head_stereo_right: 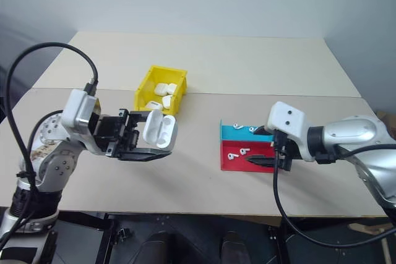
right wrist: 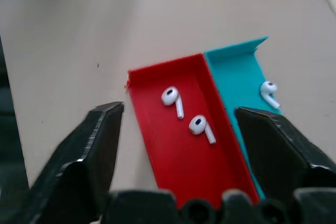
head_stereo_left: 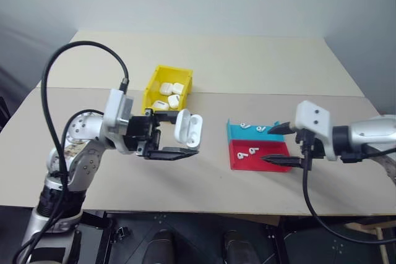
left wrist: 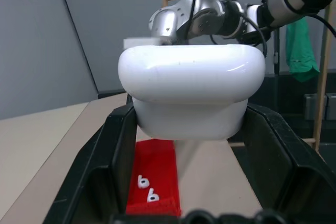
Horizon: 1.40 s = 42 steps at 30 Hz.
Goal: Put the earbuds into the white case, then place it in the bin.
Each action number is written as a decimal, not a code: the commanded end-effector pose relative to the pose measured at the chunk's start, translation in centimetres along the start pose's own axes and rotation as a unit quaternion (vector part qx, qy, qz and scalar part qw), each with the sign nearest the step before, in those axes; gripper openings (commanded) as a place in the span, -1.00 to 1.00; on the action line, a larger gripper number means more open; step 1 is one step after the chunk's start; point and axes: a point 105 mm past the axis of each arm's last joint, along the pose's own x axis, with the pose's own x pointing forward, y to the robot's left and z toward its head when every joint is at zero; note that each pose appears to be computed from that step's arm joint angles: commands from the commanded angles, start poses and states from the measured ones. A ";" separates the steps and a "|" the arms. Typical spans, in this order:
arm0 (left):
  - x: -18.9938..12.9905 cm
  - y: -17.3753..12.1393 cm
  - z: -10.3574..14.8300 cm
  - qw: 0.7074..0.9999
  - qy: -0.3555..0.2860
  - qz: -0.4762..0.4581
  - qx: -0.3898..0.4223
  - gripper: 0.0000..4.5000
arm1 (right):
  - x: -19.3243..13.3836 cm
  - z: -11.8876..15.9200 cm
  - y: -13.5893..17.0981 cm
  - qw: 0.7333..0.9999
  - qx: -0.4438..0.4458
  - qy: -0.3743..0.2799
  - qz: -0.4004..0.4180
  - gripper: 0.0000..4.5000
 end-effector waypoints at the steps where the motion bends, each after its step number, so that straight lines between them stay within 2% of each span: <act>1: 0.3 -0.5 0.5 1.000 -0.001 -0.010 0.028 0.22 | 1.1 0.1 -0.6 0.999 -0.040 0.024 0.002 0.43; 7: -0.3 -0.4 0.4 1.000 0.005 0.002 0.026 0.22 | 4.4 0.4 -1.5 0.995 -0.071 0.060 0.028 0.43; 15: -0.1 -1.0 0.2 0.999 0.010 0.020 0.029 0.22 | 6.1 0.4 -1.2 0.987 -0.098 0.110 0.065 0.43; 35: -0.3 -1.1 0.6 0.998 0.022 0.044 0.031 0.22 | 9.3 0.5 -2.0 0.983 -0.110 0.126 0.081 0.43; 39: -0.4 -1.0 0.8 0.998 0.022 0.045 0.031 0.22 | 9.3 0.1 -1.9 0.980 -0.115 0.136 0.085 -0.11; 42: -0.3 -1.0 0.9 0.998 0.021 0.044 0.031 0.22 | 9.3 0.0 -1.8 0.981 -0.113 0.135 0.083 -0.60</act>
